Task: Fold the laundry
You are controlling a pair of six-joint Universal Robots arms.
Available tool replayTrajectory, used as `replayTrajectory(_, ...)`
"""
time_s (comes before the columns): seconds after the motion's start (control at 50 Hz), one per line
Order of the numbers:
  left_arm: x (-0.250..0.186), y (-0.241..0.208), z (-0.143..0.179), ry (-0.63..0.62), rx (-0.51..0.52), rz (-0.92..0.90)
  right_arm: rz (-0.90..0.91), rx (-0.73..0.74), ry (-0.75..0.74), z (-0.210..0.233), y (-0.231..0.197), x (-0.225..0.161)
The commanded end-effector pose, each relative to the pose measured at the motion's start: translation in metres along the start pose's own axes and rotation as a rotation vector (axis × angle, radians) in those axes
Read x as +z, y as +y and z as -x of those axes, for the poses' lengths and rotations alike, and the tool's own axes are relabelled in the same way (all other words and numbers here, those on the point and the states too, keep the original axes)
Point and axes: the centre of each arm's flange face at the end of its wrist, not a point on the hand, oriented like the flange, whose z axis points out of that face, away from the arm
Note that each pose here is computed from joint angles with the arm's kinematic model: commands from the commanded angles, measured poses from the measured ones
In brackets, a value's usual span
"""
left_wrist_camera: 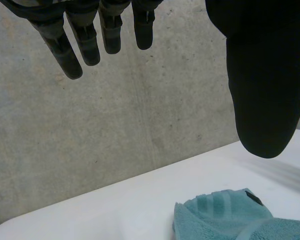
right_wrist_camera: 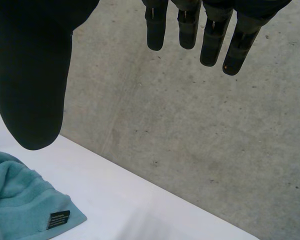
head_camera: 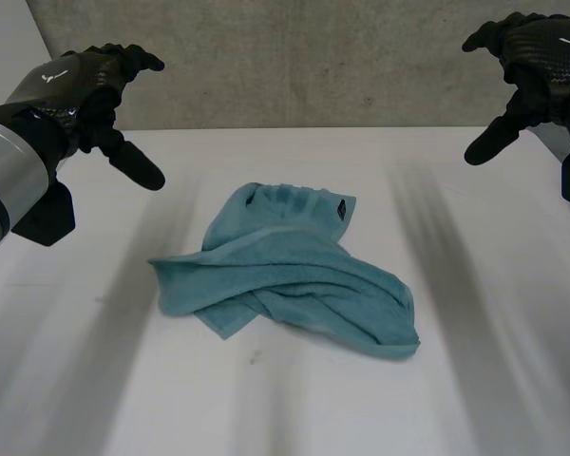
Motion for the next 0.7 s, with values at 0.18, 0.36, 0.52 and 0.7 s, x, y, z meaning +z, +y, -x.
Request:
replayTrajectory(0.18, 0.005, 0.006, 0.002, -0.006, 0.007, 0.014, 0.007, -0.006, -0.025, 0.004, 0.003, 0.001)
replayTrajectory(0.36, 0.036, 0.060, 0.007, -0.007, 0.184, 0.187, 0.117, -0.153, -0.136, 0.016, 0.031, 0.008)
replayTrajectory(0.52, 0.073, 0.117, 0.029, -0.033, 0.232, 0.325, 0.294, -0.184, -0.204, 0.026, 0.079, 0.019)
replayTrajectory(0.7, 0.099, 0.173, 0.033, -0.029, 0.221, 0.363, 0.485, 0.052, -0.189, 0.029, 0.160, 0.042)
